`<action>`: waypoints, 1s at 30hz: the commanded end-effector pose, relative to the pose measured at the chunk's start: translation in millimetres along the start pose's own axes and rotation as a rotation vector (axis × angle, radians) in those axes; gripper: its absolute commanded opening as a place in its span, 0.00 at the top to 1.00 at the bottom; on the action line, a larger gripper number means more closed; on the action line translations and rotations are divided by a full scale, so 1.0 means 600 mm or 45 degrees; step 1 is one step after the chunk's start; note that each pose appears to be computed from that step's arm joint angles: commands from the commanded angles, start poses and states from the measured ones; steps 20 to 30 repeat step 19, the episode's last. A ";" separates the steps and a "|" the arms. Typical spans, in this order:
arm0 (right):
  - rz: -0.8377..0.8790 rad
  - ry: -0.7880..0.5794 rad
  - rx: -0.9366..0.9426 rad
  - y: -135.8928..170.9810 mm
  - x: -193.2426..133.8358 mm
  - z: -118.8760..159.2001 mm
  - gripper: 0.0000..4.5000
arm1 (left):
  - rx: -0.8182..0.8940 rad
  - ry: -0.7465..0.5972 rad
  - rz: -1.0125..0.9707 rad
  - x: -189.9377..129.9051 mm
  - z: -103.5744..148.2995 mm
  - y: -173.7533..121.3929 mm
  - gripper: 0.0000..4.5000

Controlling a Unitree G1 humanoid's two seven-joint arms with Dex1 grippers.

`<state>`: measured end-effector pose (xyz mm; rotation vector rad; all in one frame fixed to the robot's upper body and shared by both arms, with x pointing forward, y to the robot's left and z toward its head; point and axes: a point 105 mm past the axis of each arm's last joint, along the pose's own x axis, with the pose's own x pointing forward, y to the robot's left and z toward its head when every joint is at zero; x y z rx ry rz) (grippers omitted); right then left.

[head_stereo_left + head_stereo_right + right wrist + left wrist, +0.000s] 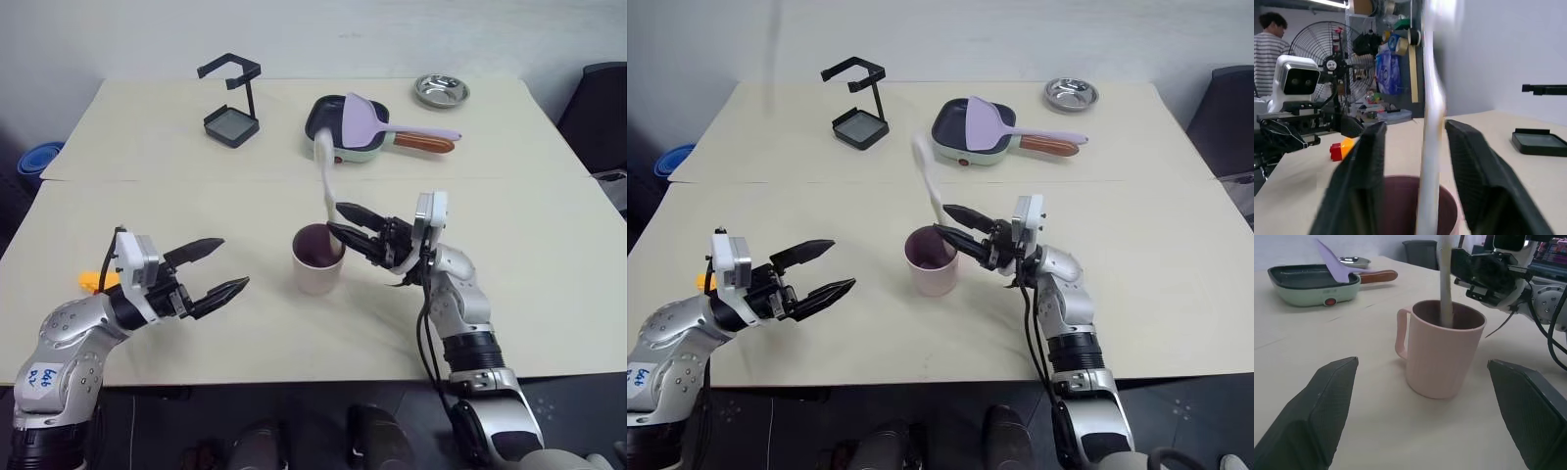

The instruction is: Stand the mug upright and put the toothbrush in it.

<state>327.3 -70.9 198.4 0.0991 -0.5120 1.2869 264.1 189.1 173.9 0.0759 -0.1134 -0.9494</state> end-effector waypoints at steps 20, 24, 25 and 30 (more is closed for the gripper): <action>-0.069 0.809 -0.294 0.005 -0.342 0.009 0.00 | 0.300 0.310 0.242 -0.098 -0.064 0.016 0.00; -0.069 0.809 -0.294 0.005 -0.342 0.009 0.00 | 0.300 0.310 0.242 -0.098 -0.064 0.016 0.00; -0.069 0.809 -0.294 0.005 -0.342 0.009 0.00 | 0.300 0.310 0.242 -0.098 -0.064 0.016 0.00; -0.069 0.809 -0.294 0.005 -0.342 0.009 0.00 | 0.300 0.310 0.242 -0.098 -0.064 0.016 0.00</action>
